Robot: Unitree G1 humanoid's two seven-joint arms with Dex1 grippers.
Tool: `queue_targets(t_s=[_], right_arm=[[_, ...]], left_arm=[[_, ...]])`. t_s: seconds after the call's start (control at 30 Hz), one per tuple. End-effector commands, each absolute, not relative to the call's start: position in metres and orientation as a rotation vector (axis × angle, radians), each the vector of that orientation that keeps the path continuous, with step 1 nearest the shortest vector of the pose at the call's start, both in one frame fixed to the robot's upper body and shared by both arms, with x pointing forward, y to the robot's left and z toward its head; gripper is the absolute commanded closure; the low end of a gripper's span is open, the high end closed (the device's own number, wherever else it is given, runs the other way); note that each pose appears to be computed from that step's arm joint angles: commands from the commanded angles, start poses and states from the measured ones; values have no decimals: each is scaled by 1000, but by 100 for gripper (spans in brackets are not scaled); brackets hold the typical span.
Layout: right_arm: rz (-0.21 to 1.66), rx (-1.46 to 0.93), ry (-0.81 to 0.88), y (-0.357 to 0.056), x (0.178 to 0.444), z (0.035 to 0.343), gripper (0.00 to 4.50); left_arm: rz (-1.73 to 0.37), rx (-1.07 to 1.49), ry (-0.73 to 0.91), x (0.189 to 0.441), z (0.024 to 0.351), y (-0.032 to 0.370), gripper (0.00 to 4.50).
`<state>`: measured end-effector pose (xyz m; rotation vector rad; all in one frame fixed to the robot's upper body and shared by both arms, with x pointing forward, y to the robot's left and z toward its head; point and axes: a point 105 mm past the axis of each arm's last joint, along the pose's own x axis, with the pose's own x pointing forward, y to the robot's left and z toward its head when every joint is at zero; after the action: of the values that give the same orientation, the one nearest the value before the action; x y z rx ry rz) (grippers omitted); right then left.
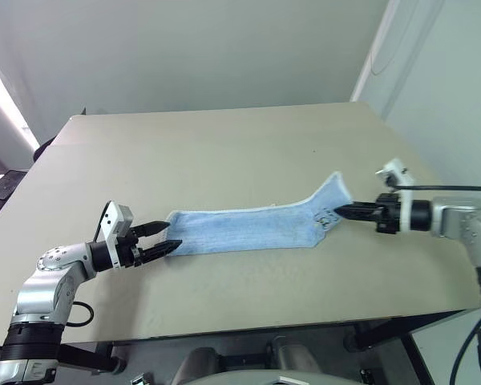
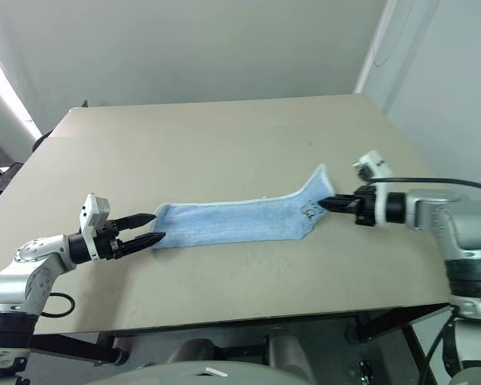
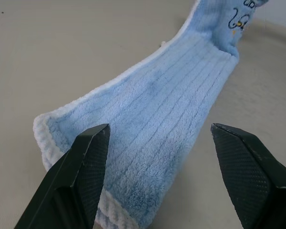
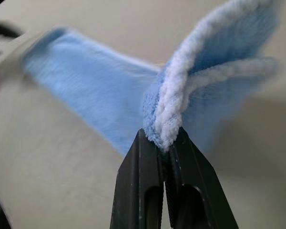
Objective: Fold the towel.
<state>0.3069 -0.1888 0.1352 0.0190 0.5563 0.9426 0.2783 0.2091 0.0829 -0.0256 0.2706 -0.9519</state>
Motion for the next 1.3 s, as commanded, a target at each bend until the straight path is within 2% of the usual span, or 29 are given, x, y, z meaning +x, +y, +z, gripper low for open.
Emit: queue_targets(t_s=[0.03,0.4,0.63,0.77,0.9,1.0,1.03,1.17,1.3], right_arm=[[1029,-35,488,-160,310,144,446],[1090,-64,564,-103,331,92,446],[1164,-76,567,-73,330,84,446],[1236,-59,572,-58,322,90,350],[1285,-56,594,-54,312,91,200],[1266,-22,606,-52,313,91,87],[1258,-10,592,-51,315,93,62],[1312,118,406,-63,312,131,62],[1246,208,233,-85,325,157,62]], left_arm=[[-952,0,232,280,92,209,93],[-951,-8,228,278,90,204,93],[-946,-10,236,273,88,203,93],[-945,-12,234,274,89,202,93],[-937,-12,231,275,89,204,93],[-933,-13,234,274,88,205,93],[-932,-14,235,274,87,205,93],[-924,-60,232,272,88,204,93],[-885,-112,232,273,91,214,93]])
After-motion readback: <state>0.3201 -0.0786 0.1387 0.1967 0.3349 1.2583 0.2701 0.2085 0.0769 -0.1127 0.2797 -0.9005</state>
